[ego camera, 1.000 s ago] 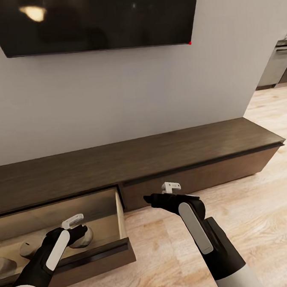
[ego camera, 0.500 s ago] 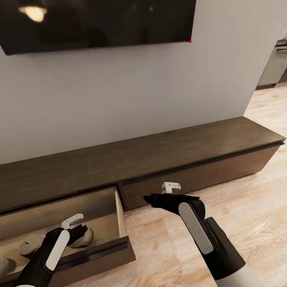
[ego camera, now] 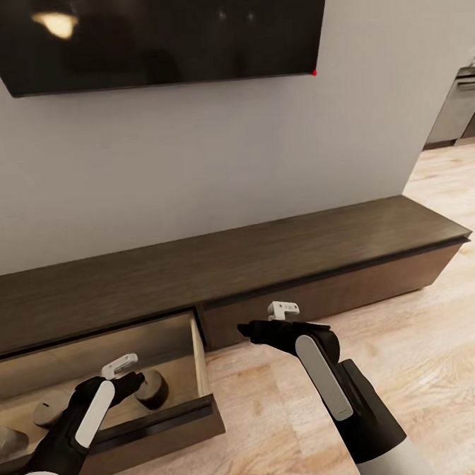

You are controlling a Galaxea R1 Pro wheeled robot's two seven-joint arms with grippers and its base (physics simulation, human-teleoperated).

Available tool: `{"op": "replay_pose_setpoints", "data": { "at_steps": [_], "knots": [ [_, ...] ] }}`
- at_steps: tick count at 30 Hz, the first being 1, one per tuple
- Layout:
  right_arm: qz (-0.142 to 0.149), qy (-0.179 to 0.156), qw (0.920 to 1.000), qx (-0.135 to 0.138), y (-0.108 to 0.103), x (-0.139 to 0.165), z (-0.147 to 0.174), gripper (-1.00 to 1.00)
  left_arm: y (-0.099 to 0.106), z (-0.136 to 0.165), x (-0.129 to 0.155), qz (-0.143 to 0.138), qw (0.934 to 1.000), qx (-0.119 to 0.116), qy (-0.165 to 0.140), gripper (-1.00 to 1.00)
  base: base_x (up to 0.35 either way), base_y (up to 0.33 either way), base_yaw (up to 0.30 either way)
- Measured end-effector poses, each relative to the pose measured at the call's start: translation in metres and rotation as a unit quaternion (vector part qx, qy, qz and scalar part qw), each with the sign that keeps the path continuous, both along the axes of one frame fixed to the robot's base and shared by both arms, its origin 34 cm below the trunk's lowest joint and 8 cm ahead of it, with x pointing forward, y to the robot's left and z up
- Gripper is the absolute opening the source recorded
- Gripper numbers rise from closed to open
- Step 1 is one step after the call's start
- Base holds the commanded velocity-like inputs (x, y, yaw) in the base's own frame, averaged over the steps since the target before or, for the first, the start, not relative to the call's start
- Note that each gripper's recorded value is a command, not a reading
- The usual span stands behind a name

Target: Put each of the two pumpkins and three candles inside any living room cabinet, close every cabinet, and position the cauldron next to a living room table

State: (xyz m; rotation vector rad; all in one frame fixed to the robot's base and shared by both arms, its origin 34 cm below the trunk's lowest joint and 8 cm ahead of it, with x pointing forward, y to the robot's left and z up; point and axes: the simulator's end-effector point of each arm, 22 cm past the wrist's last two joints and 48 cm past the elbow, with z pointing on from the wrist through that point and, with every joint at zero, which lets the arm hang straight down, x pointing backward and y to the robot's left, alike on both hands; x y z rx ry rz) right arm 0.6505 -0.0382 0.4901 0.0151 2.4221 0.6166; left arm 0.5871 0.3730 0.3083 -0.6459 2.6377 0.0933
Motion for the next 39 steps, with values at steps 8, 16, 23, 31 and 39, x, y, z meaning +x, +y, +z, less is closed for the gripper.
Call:
{"op": "replay_pose_setpoints", "data": {
  "at_steps": [8, 16, 23, 31, 39],
  "knots": [
    [0.000, 0.000, 1.0000, 0.000, 0.000, 0.005, 0.018, 1.00, -0.001, 0.024, 0.009, -0.002, 0.9999, -0.009, -0.005, 1.00, 0.000, 0.000, 0.000],
    [0.000, 0.000, 1.0000, 0.000, 0.000, 0.009, 0.036, 1.00, 0.001, 0.062, 0.010, -0.003, 0.9989, -0.042, 0.021, 1.00, 0.000, 0.000, 0.000],
    [0.000, 0.001, 1.0000, 0.000, 0.000, 0.012, 0.046, 1.00, 0.019, 0.092, 0.008, 0.025, 0.9968, -0.071, 0.027, 1.00, 0.000, 0.000, 0.000],
    [0.000, 0.001, 1.0000, 0.000, 0.000, 0.016, 0.064, 1.00, 0.024, 0.123, 0.021, 0.023, 0.9975, -0.066, 0.011, 1.00, -0.058, 0.000, 0.000],
    [0.000, 0.001, 1.0000, -0.001, 0.000, 0.020, 0.081, 1.00, 0.025, 0.141, 0.025, 0.023, 0.9976, -0.065, 0.010, 1.00, -0.045, 0.000, 0.000]
  ]
}}
